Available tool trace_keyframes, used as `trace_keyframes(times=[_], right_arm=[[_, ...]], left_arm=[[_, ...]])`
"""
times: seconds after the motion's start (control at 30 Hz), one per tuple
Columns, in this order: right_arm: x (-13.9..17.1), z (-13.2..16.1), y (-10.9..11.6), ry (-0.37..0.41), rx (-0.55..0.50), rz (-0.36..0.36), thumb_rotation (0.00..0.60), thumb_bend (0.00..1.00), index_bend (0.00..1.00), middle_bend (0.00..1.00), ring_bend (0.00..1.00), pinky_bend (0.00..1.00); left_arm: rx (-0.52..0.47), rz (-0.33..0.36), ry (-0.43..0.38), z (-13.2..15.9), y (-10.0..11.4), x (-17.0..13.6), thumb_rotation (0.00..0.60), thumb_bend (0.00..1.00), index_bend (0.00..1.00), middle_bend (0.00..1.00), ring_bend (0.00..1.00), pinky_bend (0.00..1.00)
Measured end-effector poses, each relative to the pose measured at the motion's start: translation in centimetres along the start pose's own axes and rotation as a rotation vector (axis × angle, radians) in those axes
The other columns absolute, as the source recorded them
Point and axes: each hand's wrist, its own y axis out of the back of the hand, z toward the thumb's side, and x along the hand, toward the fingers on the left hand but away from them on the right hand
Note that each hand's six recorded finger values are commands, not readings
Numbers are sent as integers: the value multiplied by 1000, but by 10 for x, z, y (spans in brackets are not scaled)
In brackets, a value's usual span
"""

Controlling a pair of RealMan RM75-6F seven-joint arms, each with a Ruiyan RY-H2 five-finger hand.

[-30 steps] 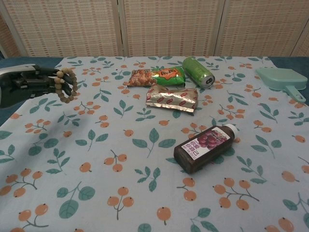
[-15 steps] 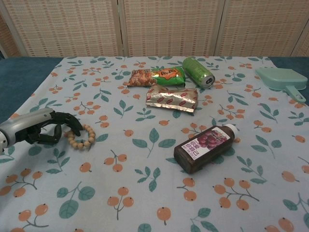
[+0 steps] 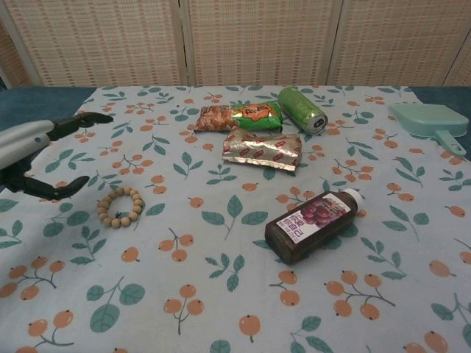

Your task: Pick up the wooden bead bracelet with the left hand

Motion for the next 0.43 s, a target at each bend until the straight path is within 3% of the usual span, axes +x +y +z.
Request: trace_keyframes(times=[0.2,0.33,0.43], right_arm=[[-1,2,-2,-3,9,2,248,349,0,0,0,0],[-2,4,-5,-5,37,-4,245,349,0,0,0,0],[-3,3,-7,-16,44,2,244,349,0,0,0,0]], left_arm=[[205,109,4,-11,53,-65,600,449,0,0,0,0],[255,161,54,-14,61,-115,600,448,0,0,0,0],[318,154,82,-15,62,-134,600,448,0,0,0,0]])
